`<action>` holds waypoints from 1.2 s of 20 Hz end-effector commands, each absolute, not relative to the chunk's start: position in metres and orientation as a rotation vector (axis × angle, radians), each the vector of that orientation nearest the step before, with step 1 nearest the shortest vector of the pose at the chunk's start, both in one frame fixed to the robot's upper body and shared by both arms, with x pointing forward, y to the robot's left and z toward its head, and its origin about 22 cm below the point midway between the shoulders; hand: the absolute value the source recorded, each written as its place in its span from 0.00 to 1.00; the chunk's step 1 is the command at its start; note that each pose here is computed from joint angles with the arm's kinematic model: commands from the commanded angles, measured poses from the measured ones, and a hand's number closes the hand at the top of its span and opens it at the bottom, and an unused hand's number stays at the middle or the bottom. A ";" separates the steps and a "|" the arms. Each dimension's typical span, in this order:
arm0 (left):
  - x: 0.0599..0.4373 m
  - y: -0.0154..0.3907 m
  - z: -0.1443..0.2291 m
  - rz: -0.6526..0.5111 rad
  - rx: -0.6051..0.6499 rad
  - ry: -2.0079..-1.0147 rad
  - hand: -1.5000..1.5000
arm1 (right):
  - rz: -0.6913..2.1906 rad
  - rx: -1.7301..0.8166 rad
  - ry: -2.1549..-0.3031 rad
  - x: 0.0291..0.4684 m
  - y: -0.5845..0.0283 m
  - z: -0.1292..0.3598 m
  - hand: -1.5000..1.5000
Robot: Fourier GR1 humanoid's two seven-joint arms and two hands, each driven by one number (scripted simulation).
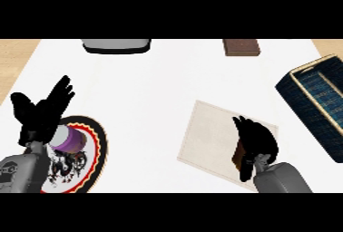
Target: Pick the sweet potato from the placemat and place it in the basket
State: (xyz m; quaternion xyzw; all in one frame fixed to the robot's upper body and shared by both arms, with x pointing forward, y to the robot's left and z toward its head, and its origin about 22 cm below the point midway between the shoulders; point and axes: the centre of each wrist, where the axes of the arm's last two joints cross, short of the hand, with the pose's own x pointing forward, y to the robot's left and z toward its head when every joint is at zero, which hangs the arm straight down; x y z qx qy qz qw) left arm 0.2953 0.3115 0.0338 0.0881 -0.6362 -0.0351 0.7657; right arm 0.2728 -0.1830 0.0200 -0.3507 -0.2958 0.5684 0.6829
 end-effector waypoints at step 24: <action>0.305 0.290 0.045 -0.132 0.135 -1.412 0.50 | 0.456 -0.944 -0.841 0.360 -0.130 0.080 1.00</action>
